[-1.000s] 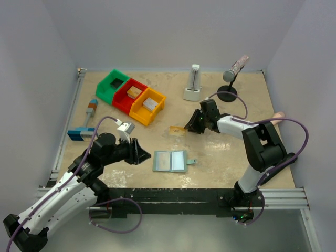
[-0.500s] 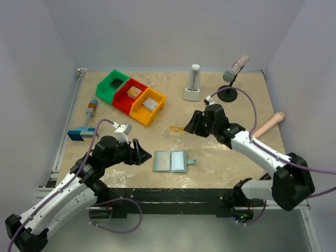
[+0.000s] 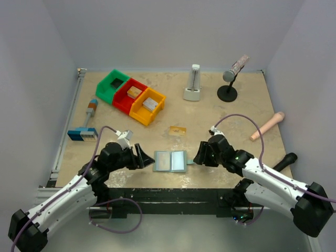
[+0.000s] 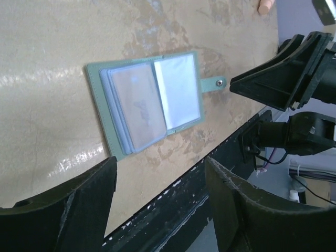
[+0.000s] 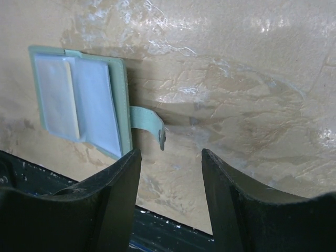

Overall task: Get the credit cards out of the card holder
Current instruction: Remove the credit card from the card holder.

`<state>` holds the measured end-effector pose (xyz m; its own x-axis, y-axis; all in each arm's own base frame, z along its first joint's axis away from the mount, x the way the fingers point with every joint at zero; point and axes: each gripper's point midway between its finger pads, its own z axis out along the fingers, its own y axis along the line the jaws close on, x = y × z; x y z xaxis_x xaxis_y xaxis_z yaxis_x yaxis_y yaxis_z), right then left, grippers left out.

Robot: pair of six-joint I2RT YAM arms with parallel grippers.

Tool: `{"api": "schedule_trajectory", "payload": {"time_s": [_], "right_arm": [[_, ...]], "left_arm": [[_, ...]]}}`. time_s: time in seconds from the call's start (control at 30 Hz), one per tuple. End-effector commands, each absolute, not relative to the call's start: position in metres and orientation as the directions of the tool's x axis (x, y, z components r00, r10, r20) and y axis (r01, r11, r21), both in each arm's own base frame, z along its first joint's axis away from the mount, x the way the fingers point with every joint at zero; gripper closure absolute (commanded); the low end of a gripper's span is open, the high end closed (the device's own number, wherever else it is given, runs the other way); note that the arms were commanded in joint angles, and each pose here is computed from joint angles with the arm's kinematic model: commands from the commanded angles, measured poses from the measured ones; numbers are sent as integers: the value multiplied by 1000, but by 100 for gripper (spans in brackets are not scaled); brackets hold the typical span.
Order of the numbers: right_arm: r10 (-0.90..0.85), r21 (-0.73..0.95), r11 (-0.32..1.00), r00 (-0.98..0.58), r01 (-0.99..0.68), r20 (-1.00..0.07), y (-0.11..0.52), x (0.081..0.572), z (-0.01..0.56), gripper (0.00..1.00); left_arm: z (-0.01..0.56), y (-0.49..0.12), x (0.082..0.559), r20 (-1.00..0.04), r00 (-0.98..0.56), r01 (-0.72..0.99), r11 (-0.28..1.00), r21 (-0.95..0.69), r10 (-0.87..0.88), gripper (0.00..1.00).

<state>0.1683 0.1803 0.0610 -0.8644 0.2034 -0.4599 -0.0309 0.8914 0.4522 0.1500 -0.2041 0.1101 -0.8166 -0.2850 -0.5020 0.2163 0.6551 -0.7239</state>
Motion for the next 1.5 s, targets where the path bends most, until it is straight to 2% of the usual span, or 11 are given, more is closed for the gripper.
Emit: {"api": "schedule_trajectory", "payload": {"time_s": [0.0, 0.2, 0.3, 0.77, 1.13, 1.47], "right_arm": [[243, 449, 893, -854, 12, -460, 177, 169, 56, 45], [234, 443, 896, -863, 13, -447, 185, 176, 44, 47], [231, 444, 896, -862, 8, -452, 190, 182, 44, 51], [215, 476, 879, -866, -31, -452, 203, 186, 43, 100], [222, 494, 869, -862, -38, -456, 201, 182, 46, 100], [208, 523, 850, -877, -56, -432, 209, 175, 43, 100]], "left_arm": [[116, -219, 152, -456, -822, 217, 554, -804, -340, 29], [110, -225, 159, -449, -835, 205, 578, -790, -317, 31], [105, -228, 162, -442, -845, 192, 601, -776, -302, 32], [96, -251, 177, -449, -859, 206, 637, -743, -246, 34], [76, -261, 180, -440, -877, 188, 705, -683, -192, 36], [69, -265, 180, -433, -882, 184, 712, -678, -186, 37]]}}
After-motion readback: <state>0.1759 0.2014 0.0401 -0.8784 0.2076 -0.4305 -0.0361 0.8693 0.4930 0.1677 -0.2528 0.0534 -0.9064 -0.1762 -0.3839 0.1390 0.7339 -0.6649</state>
